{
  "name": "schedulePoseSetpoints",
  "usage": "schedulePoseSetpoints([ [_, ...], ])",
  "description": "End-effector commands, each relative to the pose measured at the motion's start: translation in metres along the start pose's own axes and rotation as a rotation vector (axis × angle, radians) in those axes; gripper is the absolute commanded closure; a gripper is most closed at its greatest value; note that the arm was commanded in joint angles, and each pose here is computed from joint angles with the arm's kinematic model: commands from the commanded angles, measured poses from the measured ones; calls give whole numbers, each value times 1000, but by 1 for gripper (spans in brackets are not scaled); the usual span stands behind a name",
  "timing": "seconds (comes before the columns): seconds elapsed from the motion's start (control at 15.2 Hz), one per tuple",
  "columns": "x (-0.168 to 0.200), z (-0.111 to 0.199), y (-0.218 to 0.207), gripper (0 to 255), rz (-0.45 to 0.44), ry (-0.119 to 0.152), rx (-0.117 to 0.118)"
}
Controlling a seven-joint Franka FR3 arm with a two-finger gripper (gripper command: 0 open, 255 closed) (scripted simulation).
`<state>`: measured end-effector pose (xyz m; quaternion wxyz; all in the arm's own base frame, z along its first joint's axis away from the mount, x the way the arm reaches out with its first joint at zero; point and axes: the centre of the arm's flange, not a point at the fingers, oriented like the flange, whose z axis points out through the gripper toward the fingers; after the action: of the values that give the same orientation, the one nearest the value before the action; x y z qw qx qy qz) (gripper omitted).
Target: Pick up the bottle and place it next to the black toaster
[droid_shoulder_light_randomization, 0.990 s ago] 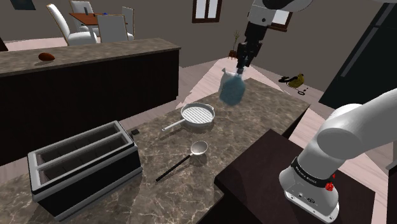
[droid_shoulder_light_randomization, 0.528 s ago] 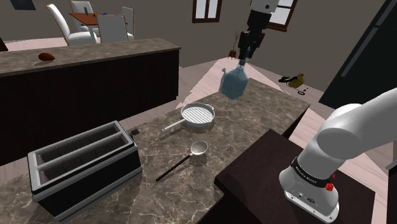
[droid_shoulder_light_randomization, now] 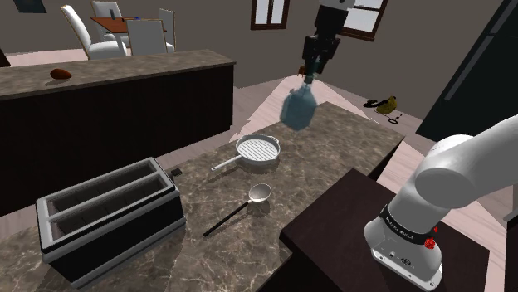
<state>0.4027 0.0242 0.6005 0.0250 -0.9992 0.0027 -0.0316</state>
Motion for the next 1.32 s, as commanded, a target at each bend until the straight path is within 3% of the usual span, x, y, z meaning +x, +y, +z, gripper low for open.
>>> schedulePoseSetpoints([
  [0.0,-6,-1,-27,255,1,0,0],
  [1.25,-36,8,-276,255,1,0,0],
])
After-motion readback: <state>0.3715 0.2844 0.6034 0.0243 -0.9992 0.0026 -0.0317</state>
